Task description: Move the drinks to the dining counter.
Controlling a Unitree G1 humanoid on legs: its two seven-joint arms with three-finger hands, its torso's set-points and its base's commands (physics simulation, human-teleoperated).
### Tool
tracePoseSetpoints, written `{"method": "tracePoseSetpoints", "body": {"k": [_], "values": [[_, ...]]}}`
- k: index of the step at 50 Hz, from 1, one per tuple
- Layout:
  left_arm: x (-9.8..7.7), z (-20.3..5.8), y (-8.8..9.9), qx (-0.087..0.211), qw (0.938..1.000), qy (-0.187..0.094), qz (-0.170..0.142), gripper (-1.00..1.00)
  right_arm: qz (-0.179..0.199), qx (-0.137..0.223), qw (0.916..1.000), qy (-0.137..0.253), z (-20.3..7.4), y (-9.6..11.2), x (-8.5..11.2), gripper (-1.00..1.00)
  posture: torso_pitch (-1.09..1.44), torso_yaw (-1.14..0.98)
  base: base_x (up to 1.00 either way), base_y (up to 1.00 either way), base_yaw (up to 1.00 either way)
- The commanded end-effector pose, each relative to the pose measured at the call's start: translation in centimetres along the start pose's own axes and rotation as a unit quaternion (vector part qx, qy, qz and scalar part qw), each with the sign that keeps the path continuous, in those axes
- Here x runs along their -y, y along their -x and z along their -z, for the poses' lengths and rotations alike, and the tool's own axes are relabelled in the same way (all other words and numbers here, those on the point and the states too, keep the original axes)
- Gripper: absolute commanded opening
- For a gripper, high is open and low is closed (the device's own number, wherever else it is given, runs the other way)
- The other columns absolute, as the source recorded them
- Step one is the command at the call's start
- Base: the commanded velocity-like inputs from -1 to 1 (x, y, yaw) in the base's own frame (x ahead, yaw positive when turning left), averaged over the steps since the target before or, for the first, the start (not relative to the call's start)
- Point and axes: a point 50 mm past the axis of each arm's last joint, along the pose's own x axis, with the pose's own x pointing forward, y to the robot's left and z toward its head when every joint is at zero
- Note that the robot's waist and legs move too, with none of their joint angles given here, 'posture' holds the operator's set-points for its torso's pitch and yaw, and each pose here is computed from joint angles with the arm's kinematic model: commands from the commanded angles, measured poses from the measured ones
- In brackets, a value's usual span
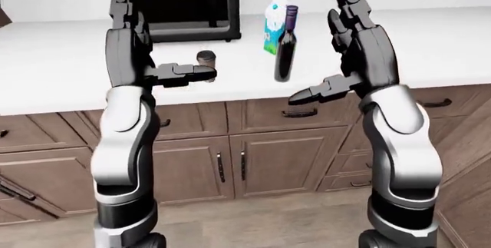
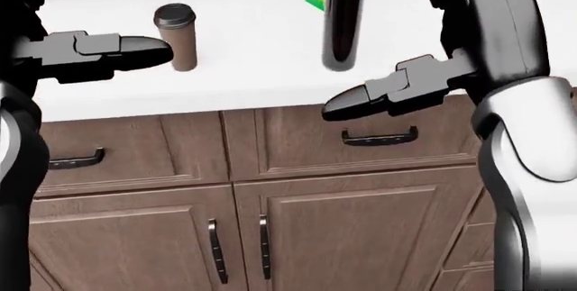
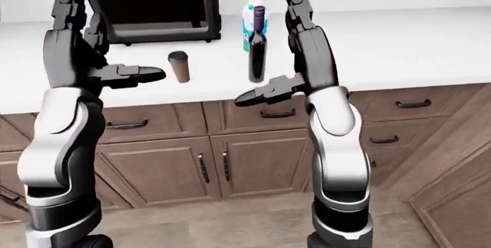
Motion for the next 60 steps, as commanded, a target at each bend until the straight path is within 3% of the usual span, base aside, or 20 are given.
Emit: {"method": "tracePoseSetpoints", "body": {"k": [1, 10, 17, 34, 37, 41, 49, 60], "values": [[0.2, -1.9, -0.2, 0.045, 0.9990, 0.003, 0.005, 1.00, 0.015, 0.027, 0.9995, 0.011, -1.2, -0.1, 0.7, 1.00, 0.00, 0.00, 0.20, 0.08, 0.00], [0.1, -2.5, -0.6, 0.055, 0.9985, -0.001, 0.007, 1.00, 0.064, 0.061, 0.9953, 0.037, -3.8, 0.7, 2.9, 1.00, 0.00, 0.00, 0.01, 0.00, 0.00], [-0.5, -2.7, -0.7, 0.056, 0.9984, -0.001, -0.003, 1.00, 0.077, 0.055, 0.9946, 0.043, -3.2, 0.0, 3.2, 1.00, 0.00, 0.00, 0.00, 0.00, 0.00], [-0.7, -2.3, -0.5, 0.054, 0.9985, -0.005, -0.005, 1.00, 0.109, 0.069, 0.9909, 0.036, -3.8, 2.1, 4.1, 1.00, 0.00, 0.00, 0.05, 0.00, 0.00], [-0.6, -2.1, -0.5, 0.053, 0.9986, -0.005, -0.004, 1.00, 0.110, 0.068, 0.9909, 0.037, -3.9, 2.6, 4.1, 1.00, 0.00, 0.00, 0.00, 0.00, 0.00], [-0.6, -2.3, -0.6, 0.054, 0.9985, -0.005, -0.003, 1.00, 0.105, 0.052, 0.9928, 0.026, -2.8, 1.8, 3.8, 1.00, 0.00, 0.00, 0.00, 0.00, 0.00], [-0.5, -2.6, -0.8, 0.058, 0.9983, -0.007, -0.001, 1.00, 0.091, 0.056, 0.9939, 0.029, -2.5, 1.1, 3.4, 1.00, 0.00, 0.00, 0.19, 0.00, 0.00], [-0.6, -2.7, -0.7, 0.059, 0.9982, -0.008, -0.002, 1.00, 0.091, 0.060, 0.9939, 0.019, -2.3, 2.0, 3.1, 1.00, 0.00, 0.00, 0.22, 0.00, 0.00]]}}
